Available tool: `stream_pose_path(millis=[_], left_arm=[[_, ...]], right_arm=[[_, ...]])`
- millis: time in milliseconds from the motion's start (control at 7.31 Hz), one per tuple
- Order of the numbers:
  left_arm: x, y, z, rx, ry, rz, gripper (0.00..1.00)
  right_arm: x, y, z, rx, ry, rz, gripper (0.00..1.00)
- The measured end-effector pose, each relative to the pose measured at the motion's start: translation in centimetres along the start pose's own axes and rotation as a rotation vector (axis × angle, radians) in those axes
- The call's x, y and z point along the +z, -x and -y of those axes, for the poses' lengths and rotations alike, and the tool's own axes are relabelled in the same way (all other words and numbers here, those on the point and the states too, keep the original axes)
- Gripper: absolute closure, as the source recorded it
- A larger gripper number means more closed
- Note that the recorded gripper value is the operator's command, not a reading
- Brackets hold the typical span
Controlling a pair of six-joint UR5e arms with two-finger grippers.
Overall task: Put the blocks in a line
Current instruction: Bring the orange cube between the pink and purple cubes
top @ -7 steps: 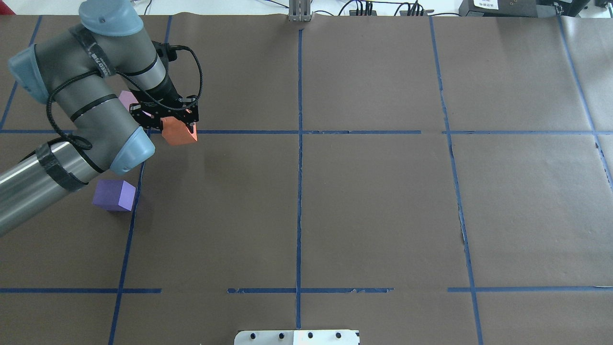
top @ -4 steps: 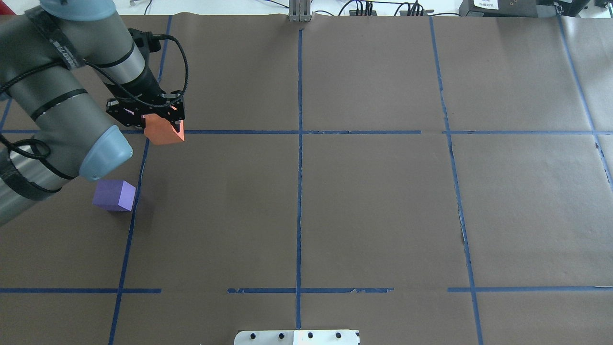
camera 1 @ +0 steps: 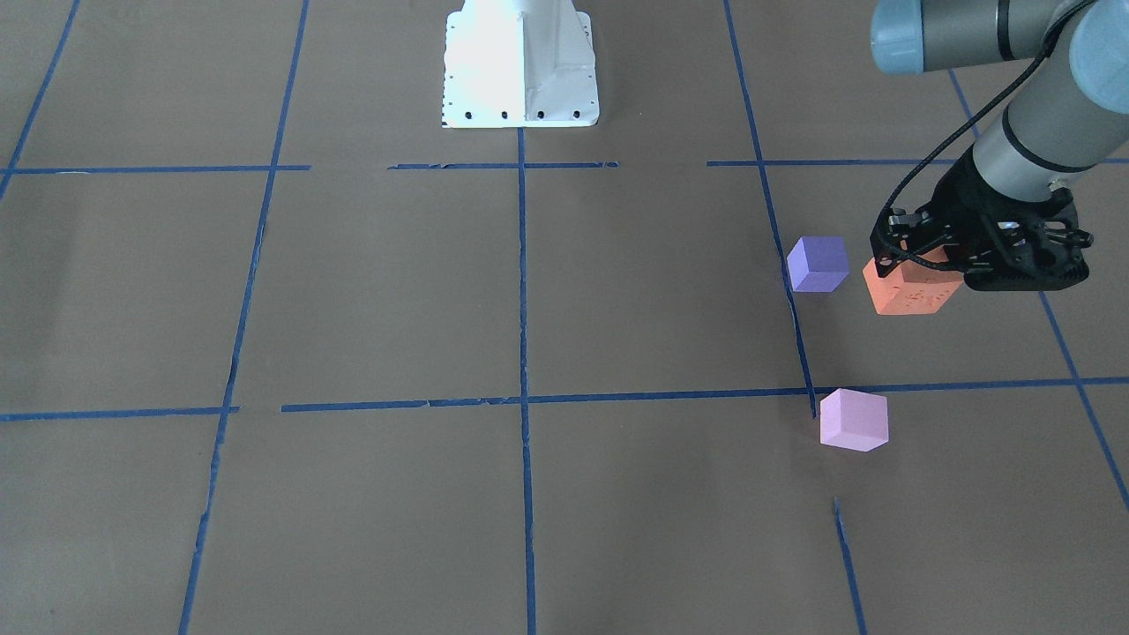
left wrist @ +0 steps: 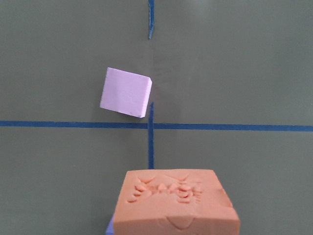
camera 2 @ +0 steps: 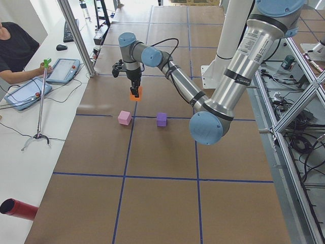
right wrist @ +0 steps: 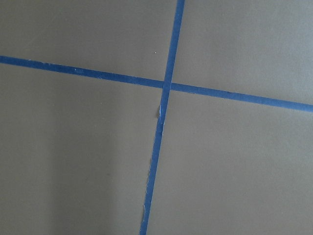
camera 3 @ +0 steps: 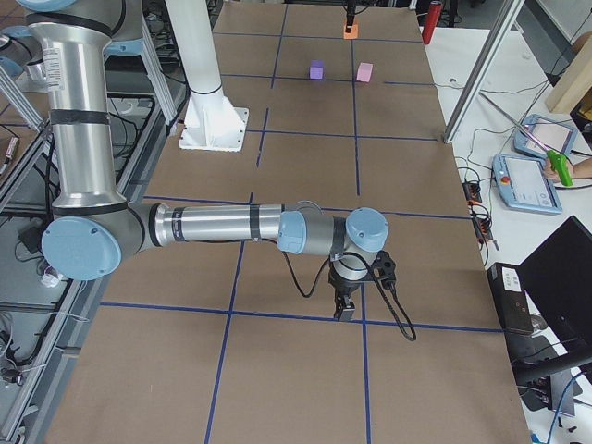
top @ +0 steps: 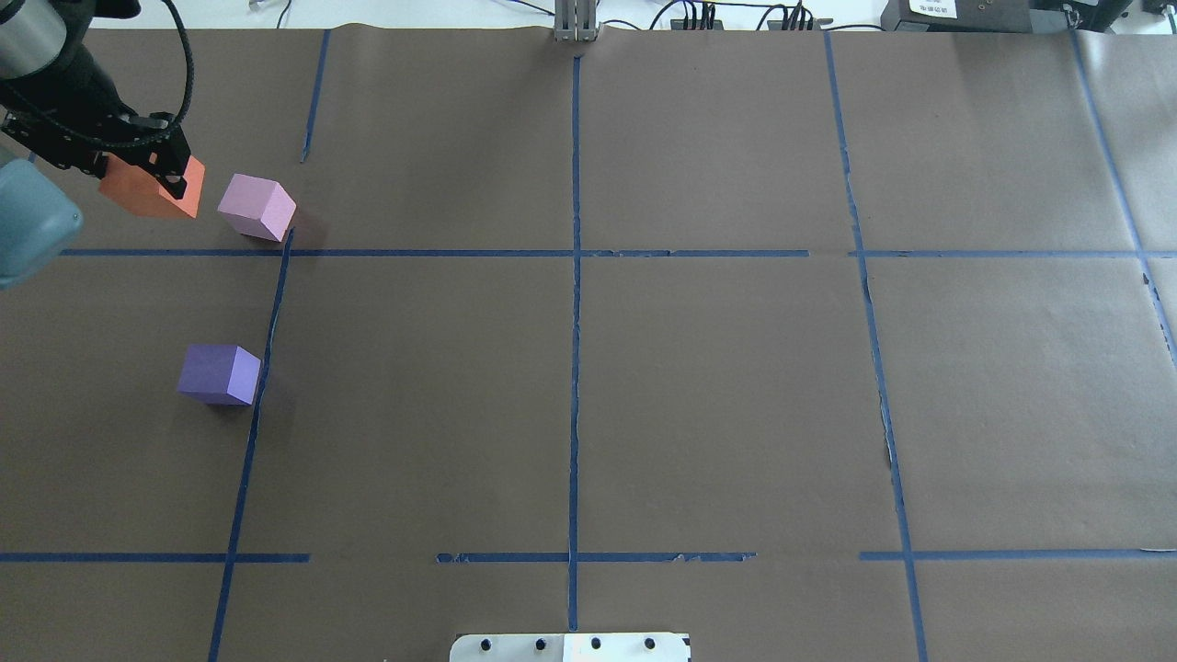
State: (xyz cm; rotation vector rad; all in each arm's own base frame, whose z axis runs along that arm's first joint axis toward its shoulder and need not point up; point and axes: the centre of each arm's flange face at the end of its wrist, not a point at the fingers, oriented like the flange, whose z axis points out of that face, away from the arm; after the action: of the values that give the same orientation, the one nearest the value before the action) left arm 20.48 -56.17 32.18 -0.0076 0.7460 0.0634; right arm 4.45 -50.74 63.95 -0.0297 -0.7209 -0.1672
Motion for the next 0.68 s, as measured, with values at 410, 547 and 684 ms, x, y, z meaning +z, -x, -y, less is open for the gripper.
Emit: stream_pose_path(millis=[410, 547, 684], left_arm=[[6.0, 0.4, 1.4, 0.037, 0.048, 0.003, 0.92], [8.0, -0.4, 1.2, 0.058, 0.07, 0.003, 0.92], [9.7, -1.0, 1.2, 0.076, 0.083, 0.002, 0.92]], right_arm=[[0.0, 0.0, 0.0, 0.001, 0.0, 0.0, 0.0], [0.0, 0.0, 0.0, 0.001, 0.0, 0.0, 0.0], [0.0, 0.0, 0.0, 0.0, 0.0, 0.0, 0.0]])
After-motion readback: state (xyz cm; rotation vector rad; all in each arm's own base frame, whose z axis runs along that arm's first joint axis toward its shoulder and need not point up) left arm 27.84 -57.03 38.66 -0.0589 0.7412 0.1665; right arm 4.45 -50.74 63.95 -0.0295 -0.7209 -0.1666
